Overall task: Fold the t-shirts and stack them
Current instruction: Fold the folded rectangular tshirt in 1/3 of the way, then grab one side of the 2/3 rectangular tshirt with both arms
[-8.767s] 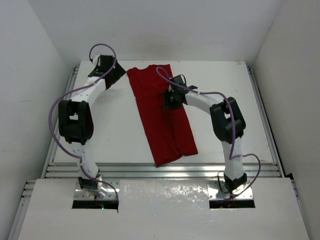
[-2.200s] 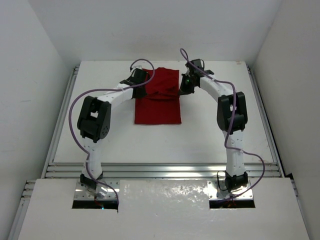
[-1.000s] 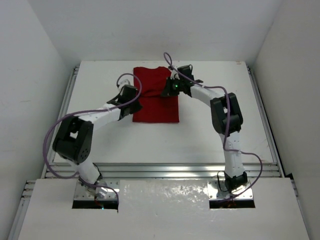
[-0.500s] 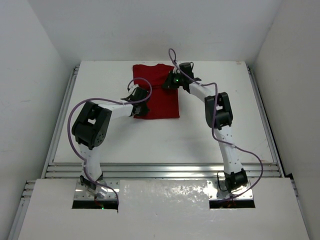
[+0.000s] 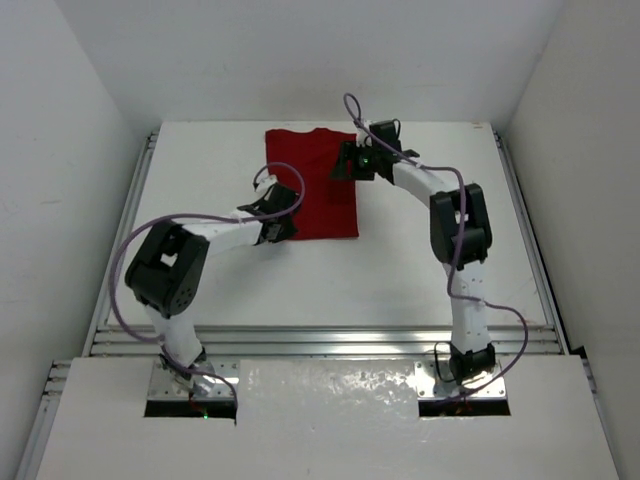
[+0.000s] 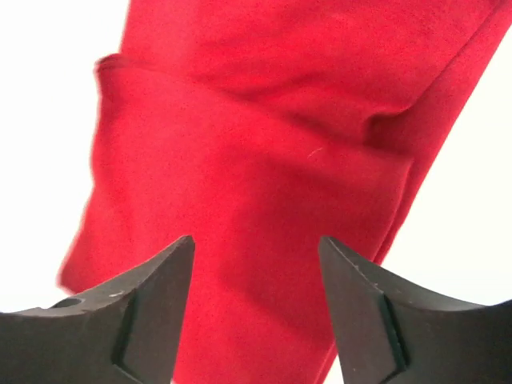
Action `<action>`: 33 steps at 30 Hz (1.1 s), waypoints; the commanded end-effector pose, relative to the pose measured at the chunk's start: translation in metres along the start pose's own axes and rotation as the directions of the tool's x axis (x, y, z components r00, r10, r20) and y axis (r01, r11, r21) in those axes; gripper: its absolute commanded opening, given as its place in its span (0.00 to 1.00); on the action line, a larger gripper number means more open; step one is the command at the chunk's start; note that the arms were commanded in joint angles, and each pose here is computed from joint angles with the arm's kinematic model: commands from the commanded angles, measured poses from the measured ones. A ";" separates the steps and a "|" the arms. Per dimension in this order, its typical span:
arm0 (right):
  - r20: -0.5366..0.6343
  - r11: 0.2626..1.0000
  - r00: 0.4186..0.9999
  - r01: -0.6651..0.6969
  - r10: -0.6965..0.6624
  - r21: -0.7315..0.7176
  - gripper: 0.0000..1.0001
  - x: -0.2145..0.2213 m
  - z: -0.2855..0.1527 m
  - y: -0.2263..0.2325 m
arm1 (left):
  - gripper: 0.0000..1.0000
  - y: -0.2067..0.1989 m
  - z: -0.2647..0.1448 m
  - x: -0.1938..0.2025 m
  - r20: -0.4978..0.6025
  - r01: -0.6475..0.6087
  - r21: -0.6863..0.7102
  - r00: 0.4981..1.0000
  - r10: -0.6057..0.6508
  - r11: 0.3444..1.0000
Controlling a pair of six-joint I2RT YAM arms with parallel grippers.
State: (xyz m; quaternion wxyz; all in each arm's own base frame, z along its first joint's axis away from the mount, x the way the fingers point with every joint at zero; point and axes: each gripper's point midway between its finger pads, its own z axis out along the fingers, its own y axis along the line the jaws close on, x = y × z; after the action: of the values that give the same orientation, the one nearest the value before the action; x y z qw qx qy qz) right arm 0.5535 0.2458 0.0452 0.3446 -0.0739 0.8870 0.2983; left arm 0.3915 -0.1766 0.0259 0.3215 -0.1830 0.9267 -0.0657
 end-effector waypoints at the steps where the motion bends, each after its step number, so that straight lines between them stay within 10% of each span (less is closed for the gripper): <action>1: 0.131 0.991 0.984 0.112 -0.121 0.069 0.68 -0.065 -0.084 0.046 | 0.12 0.001 -0.044 -0.037 0.131 0.036 -0.006 0.991 -0.035 0.999; 4: 0.009 0.993 1.000 0.009 -0.010 0.117 0.77 0.004 -0.107 0.032 | 0.56 0.013 -0.065 -0.045 0.194 0.071 -0.002 0.979 -0.069 0.997; 6: 0.003 0.993 0.999 -0.039 0.039 0.107 0.79 0.044 -0.114 0.026 | 0.60 0.023 -0.065 -0.043 0.188 0.100 0.026 0.977 -0.103 0.995; 13: -0.113 0.990 0.987 -0.103 0.114 0.099 0.75 0.124 -0.111 0.008 | 0.33 0.033 -0.017 -0.041 0.054 0.100 0.111 0.993 -0.107 0.989; 25: -0.192 0.981 0.962 -0.191 0.192 0.025 0.71 0.154 -0.072 -0.002 | 0.22 0.055 0.025 -0.006 -0.076 0.102 0.084 0.993 -0.096 0.991; 33: -0.228 0.969 0.943 -0.228 0.243 0.091 0.19 0.171 -0.085 -0.007 | 0.00 0.061 0.019 0.004 -0.117 0.105 0.073 0.988 -0.096 0.992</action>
State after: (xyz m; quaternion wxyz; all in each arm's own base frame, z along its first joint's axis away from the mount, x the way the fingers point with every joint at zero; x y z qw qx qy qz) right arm 0.4054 0.2148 -0.0044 0.2402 -0.0122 0.9150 0.3239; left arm 0.4002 -0.1248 0.0088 0.3045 -0.2181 0.9178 -0.1317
